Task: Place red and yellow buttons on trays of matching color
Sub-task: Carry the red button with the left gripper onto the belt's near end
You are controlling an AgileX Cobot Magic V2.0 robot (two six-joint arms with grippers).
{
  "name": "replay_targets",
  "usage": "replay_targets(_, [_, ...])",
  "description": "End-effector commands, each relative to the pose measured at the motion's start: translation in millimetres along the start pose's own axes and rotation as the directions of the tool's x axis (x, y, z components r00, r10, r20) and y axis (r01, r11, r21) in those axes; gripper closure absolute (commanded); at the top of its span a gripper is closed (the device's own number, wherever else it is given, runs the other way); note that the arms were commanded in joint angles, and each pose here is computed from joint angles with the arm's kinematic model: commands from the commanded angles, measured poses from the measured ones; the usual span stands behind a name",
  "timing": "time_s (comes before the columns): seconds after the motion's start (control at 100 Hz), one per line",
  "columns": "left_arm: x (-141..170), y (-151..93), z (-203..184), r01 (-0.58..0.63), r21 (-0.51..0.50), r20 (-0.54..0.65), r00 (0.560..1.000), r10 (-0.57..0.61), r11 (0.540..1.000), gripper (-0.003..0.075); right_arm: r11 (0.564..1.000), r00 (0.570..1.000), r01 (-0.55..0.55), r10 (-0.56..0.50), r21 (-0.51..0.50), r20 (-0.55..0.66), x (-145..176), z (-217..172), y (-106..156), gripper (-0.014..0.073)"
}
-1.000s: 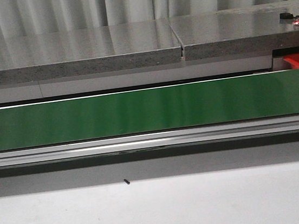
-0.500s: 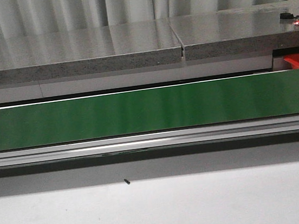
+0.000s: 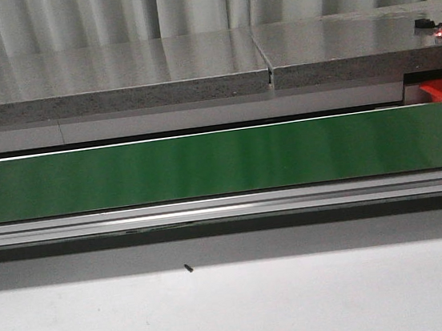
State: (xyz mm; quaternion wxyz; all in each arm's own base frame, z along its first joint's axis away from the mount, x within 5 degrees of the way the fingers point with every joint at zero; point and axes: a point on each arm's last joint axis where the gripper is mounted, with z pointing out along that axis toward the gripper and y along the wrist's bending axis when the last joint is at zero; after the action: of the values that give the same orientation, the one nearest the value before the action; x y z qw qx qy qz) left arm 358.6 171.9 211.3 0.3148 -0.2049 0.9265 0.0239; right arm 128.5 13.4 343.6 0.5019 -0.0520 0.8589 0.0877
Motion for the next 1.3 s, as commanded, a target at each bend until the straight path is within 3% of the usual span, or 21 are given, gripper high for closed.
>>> replay_targets(0.0, [-27,-10,-49,0.017,0.024,0.162,0.987,-0.02,1.0,0.0733,1.0,0.996,0.006,-0.007,0.014,0.084,-12,-6,0,0.0663])
replay_targets(0.23, [-24,-40,-108,-0.018,0.109,0.187,0.982,-0.003,0.994,0.0733,1.0,0.996,0.006,-0.007,0.014,0.084,-12,-6,0,0.0663])
replay_targets(0.44, [-2,-65,-133,-0.075,0.158,0.208,0.977,0.041,0.985,0.0733,1.0,0.996,0.006,-0.007,0.014,0.084,-12,-6,0,0.0663])
replay_targets(0.76, [17,-85,-124,-0.139,0.186,0.19,0.976,0.103,0.973,0.0733,1.0,0.997,0.005,-0.006,0.013,0.083,-12,-6,0,0.0663])
replay_targets(1.29, [38,-79,-104,-0.126,0.152,0.183,0.978,0.098,0.98,0.0732,1.0,0.997,0.005,-0.006,0.012,0.081,-12,-6,0,0.0663])
